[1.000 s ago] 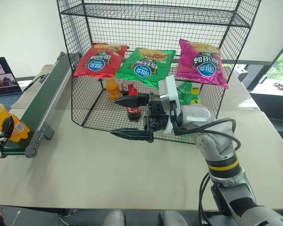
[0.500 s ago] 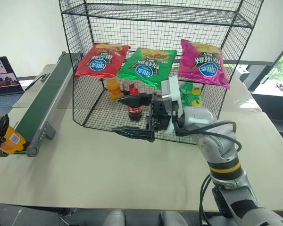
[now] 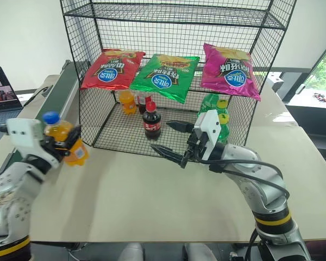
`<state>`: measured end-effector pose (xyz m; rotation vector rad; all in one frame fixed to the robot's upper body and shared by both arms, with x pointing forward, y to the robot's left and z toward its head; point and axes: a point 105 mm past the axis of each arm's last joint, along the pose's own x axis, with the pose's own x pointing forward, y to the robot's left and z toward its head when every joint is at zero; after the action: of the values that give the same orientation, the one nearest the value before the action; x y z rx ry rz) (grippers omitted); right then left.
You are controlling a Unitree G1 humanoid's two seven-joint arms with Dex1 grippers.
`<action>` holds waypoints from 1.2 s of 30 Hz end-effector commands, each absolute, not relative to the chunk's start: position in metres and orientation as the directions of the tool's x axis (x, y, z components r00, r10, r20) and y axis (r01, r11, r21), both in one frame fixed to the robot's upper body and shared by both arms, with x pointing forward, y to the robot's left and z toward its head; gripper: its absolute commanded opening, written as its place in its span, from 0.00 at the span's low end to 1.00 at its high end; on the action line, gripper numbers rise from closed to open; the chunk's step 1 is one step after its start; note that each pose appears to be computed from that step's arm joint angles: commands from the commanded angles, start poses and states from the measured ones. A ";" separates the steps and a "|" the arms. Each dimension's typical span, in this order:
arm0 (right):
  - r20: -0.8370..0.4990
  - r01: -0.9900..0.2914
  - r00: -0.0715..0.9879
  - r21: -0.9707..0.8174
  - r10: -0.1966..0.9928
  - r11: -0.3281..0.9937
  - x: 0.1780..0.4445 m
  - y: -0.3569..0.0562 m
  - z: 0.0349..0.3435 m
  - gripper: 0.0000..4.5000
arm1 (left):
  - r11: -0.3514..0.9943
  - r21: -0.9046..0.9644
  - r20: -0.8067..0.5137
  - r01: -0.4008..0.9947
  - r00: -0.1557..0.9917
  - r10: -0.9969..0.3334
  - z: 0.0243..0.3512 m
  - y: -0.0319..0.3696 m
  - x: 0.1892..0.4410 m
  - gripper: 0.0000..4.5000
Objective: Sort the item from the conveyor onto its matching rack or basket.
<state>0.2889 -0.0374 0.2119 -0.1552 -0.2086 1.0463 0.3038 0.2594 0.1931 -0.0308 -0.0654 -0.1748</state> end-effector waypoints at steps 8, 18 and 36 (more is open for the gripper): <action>0.113 -0.758 0.584 -0.278 0.804 0.590 0.291 -0.041 0.208 1.00 | 0.978 0.021 0.219 0.209 0.953 -0.208 0.196 0.209 0.402 0.60; 0.104 -0.715 0.640 -0.283 0.761 0.640 0.293 -0.054 0.206 1.00 | 0.987 0.045 0.296 0.153 0.942 -0.159 0.201 0.194 0.448 0.60; 0.117 -0.704 0.651 -0.276 0.750 0.654 0.298 -0.051 0.212 1.00 | 0.991 -0.053 0.255 0.122 0.961 -0.104 0.176 0.206 0.453 0.99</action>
<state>0.2994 -0.0506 0.1972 -0.2136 -0.1721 0.8387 0.4528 0.2030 0.1568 -0.0648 -0.1872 -0.1176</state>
